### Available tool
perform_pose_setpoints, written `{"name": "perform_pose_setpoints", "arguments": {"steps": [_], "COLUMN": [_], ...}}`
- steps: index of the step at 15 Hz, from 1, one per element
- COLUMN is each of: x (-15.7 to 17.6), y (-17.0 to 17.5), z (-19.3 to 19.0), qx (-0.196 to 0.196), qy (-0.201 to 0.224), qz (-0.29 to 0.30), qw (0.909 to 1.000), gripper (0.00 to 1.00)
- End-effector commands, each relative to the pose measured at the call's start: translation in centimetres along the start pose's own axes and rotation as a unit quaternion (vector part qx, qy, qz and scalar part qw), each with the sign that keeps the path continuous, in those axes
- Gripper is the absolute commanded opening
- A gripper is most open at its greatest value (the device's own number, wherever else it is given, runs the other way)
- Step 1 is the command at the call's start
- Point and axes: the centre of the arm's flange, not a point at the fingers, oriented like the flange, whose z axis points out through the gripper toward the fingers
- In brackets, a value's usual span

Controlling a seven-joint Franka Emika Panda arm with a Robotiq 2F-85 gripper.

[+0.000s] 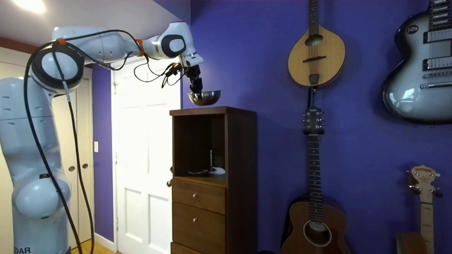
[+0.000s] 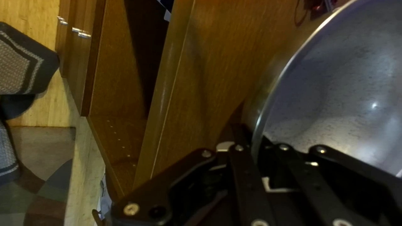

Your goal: Transfer the bowl to the shelf below it

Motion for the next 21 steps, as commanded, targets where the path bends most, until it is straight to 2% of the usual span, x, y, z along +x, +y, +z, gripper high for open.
{"name": "perform_pose_setpoints", "arguments": {"steps": [1,4,6,10,12,16,19,21], "x": [-4.4,-8.8,-11.3,-14.0,-14.5,-13.7,-13.0,-12.3], "y": [2.6,4.7,6.2,8.8,9.6,11.9,13.9,15.6], "z": [-4.1,-5.6,-6.4,-6.7,-5.4,-1.6,0.8,2.3], "qx": [0.035,0.053,0.068,0.091,0.085,0.031,-0.033,-0.089], "qy": [0.004,-0.030,-0.044,-0.093,-0.131,-0.214,-0.273,-0.308], "qz": [-0.043,-0.125,-0.177,-0.268,-0.309,-0.373,-0.412,-0.420], "qw": [0.9985,0.9902,0.9810,0.9545,0.9383,0.9024,0.8687,0.8490], "gripper": [0.02,0.02,0.02,0.02,0.02,0.02,0.02,0.02]}}
